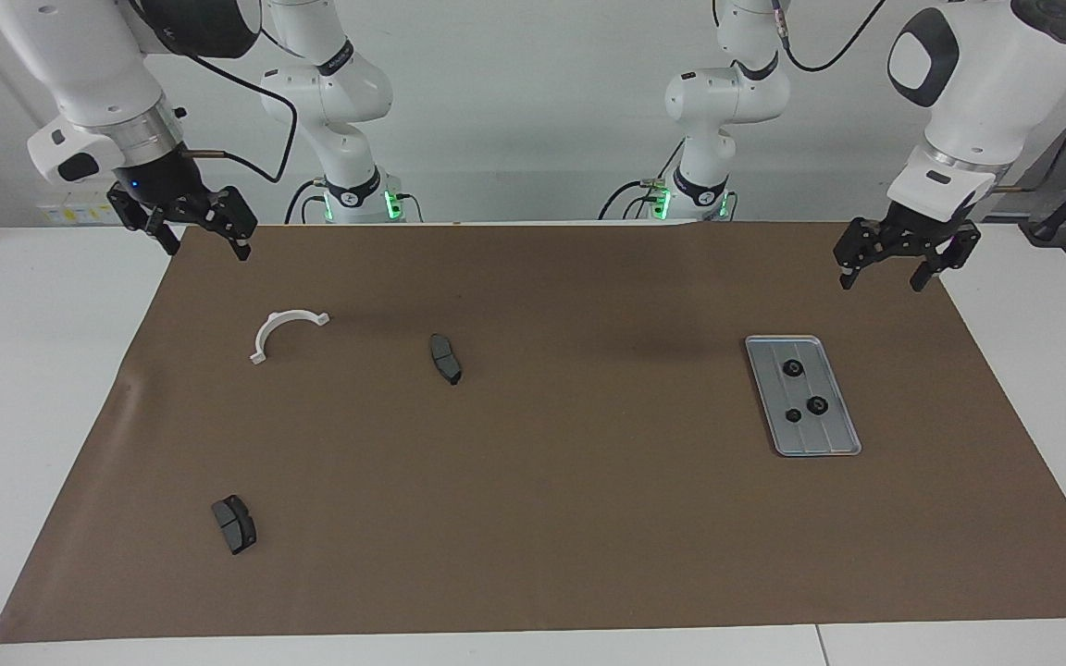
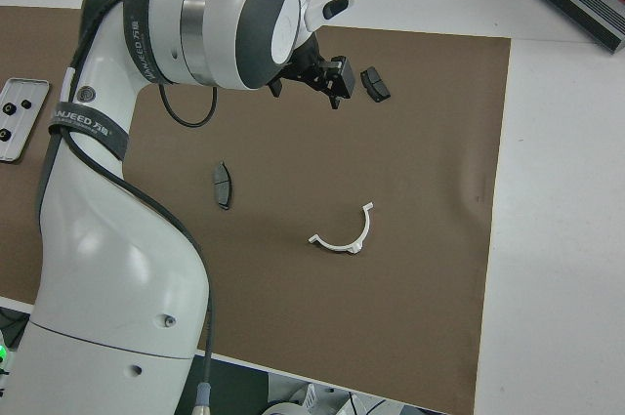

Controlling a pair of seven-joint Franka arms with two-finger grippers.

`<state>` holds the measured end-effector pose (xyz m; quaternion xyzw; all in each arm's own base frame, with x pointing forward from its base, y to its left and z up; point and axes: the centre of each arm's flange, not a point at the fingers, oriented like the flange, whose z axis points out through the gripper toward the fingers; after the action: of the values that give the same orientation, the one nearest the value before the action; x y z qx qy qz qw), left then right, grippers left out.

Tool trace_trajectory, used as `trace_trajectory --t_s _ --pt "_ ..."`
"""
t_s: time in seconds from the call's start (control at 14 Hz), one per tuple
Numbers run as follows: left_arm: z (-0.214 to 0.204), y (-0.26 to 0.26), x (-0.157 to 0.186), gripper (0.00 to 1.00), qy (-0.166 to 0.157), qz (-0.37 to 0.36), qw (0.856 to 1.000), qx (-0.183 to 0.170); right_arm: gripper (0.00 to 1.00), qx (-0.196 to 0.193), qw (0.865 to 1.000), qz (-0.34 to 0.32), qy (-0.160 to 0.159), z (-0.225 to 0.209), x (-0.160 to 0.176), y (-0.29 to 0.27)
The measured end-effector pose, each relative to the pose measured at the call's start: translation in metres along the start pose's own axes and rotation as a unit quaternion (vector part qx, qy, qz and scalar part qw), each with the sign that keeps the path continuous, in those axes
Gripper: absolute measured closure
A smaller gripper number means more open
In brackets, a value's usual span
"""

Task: Place bearing gear from tray to pile
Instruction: 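Reach the left gripper down to the black gears on the metal tray, then grasp a black gear with the left gripper and lift it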

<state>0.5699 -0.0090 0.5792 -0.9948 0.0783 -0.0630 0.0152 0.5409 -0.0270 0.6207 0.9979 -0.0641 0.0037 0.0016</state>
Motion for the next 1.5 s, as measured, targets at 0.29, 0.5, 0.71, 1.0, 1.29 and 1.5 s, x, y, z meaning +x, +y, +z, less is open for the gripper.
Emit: trace_trajectory --t_s 0.29,0.5,0.71,1.0,1.29,1.5 --pt "0.074 0.002 -0.003 0.00 -0.028 0.000 1.000 -0.006 0.00 0.000 1.000 0.000 0.000 0.000 0.000 0.000" --pt "0.130 -0.003 0.012 0.00 -0.019 -0.002 1.000 -0.005 0.00 0.000 1.000 0.000 0.000 0.000 0.000 0.000" --pt "0.192 -0.005 0.023 0.00 -0.012 -0.003 1.000 -0.005 0.00 0.000 1.000 0.000 0.000 0.000 0.000 0.000" --pt "0.248 -0.011 0.027 0.00 -0.019 -0.008 1.000 -0.007 0.00 0.000 1.000 0.000 0.000 0.000 0.000 0.000" --pt "0.259 -0.010 0.023 0.09 -0.022 -0.008 1.000 -0.007 0.00 0.000 1.000 0.000 0.000 0.000 0.000 0.000" --pt "0.272 -0.008 0.013 0.19 -0.029 -0.008 1.000 -0.009 0.00 0.000 1.000 0.000 0.000 0.000 0.000 0.000"
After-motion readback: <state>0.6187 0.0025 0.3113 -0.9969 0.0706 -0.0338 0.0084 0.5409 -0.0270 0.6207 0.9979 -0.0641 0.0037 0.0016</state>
